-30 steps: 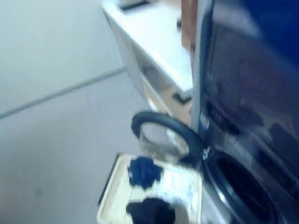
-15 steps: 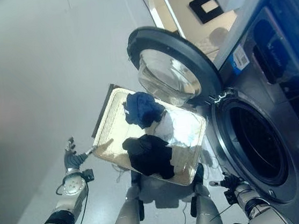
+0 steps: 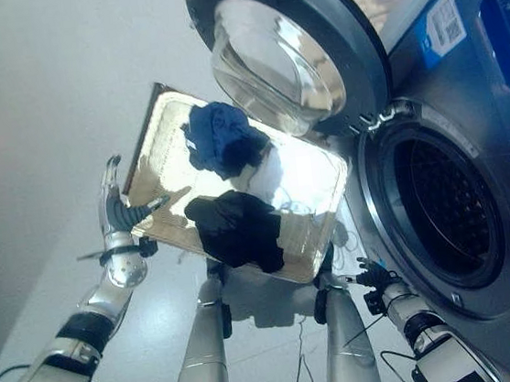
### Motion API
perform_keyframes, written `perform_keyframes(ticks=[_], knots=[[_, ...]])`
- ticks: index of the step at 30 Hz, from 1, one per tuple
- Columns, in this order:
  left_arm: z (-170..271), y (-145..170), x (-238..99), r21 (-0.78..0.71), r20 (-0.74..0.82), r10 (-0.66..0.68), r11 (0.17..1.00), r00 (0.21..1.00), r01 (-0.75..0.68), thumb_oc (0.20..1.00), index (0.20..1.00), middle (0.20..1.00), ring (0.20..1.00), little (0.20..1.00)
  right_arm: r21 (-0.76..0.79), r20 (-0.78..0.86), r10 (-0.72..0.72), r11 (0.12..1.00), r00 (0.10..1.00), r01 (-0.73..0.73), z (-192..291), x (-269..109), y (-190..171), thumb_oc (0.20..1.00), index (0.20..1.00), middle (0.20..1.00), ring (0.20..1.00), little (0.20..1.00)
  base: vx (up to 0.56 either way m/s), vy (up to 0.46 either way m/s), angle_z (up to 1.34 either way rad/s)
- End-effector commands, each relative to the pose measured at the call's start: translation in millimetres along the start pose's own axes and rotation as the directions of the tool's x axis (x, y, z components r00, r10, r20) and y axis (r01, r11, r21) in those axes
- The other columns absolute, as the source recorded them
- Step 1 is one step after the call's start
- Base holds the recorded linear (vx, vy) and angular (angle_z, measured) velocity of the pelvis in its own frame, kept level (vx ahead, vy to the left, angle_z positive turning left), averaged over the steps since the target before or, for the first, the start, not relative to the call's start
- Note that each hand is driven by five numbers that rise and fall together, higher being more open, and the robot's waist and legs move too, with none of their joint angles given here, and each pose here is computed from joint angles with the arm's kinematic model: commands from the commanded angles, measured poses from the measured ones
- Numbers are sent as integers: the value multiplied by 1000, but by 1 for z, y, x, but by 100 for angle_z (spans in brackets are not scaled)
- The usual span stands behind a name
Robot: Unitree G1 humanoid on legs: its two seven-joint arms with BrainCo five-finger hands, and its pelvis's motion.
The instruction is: Put the clothes into the washing machine.
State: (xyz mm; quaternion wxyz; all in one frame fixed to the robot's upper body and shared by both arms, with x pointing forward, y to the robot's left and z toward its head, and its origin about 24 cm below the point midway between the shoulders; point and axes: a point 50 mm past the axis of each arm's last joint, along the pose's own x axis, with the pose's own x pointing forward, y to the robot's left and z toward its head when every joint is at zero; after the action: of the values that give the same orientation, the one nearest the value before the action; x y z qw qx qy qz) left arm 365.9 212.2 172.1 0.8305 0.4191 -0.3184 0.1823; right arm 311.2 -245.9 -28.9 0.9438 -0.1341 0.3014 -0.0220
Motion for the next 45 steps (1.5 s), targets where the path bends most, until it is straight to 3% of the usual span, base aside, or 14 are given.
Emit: perform_keyframes(ticks=[1, 8, 20, 45], knots=[[12, 24, 26, 82, 116, 83, 992, 990, -92, 1000, 1000, 1000, 1000, 1000, -25, 7, -12, 1000, 1000, 12, -3, -3, -9, 1000, 1000, 1000, 1000, 1000, 0, 0, 0], [34, 27, 53, 177, 250, 22, 982, 968, -68, 1000, 1000, 1000, 1000, 1000, -46, 27, -18, 999, 999, 19, 7, -2, -17, 1000, 1000, 1000, 1000, 1000, 14, 13, -3], [50, 29, 74, 222, 292, 11, 972, 956, -79, 1000, 1000, 1000, 1000, 1000, -63, 57, -13, 998, 998, 16, 17, -1, -16, 1000, 1000, 1000, 1000, 1000, 2, 3, -2], [18, 23, 78, 358, 53, -119, 929, 991, 93, 1000, 1000, 1000, 1000, 1000, -74, 109, -12, 997, 994, 20, 36, 1, -14, 1000, 1000, 1000, 1000, 1000, 0, 0, 0]])
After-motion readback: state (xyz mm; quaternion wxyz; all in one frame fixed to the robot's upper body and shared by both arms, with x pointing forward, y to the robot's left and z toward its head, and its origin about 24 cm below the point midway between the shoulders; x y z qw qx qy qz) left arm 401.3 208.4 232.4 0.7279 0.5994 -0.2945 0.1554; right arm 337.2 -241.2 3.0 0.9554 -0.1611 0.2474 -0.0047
